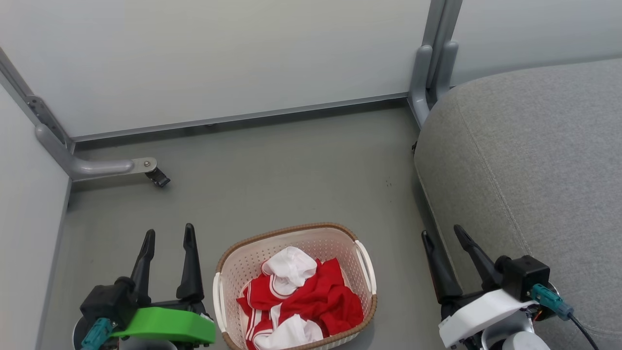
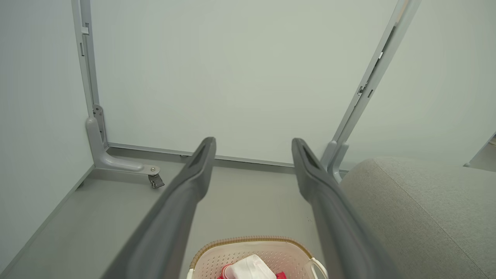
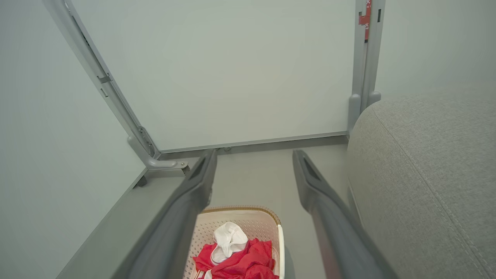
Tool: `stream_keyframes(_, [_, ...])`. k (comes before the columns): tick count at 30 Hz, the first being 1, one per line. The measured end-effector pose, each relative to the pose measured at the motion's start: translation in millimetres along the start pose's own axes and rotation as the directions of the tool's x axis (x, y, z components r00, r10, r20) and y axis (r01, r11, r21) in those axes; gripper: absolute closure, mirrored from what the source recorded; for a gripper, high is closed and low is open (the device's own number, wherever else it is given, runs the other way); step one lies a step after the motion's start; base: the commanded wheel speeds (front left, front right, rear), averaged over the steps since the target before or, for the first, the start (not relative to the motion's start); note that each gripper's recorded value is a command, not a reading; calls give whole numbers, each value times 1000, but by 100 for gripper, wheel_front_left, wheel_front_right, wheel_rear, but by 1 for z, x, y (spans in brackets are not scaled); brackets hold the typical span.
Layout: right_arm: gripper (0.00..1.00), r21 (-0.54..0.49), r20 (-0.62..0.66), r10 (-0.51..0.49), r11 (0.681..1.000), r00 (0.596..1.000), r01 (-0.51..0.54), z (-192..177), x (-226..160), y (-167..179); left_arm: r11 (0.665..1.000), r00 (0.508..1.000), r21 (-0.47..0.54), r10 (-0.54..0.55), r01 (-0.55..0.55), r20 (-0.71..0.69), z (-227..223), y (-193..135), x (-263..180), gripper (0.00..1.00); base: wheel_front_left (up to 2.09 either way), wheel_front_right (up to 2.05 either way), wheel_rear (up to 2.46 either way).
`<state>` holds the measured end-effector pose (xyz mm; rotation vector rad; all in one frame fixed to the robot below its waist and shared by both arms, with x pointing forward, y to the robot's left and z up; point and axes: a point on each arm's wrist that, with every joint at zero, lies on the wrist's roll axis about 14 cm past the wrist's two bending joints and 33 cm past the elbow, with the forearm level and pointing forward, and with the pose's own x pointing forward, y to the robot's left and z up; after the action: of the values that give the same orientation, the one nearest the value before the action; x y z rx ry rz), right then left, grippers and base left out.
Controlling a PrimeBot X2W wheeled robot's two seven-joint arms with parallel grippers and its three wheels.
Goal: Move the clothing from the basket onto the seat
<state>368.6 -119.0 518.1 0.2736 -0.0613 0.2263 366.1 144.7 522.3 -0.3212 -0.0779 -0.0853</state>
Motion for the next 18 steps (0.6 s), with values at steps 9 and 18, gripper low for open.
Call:
stream_keyframes(9, [0,-70,10,31,997,999,-30,1,0,7,997,1000,67,-26,24,17,2,-6,-2,0,0,0,0])
stream_keyframes(18, [0,-136,14,51,990,999,-48,1,-2,11,989,998,136,-55,50,33,4,-13,-3,0,0,0,0])
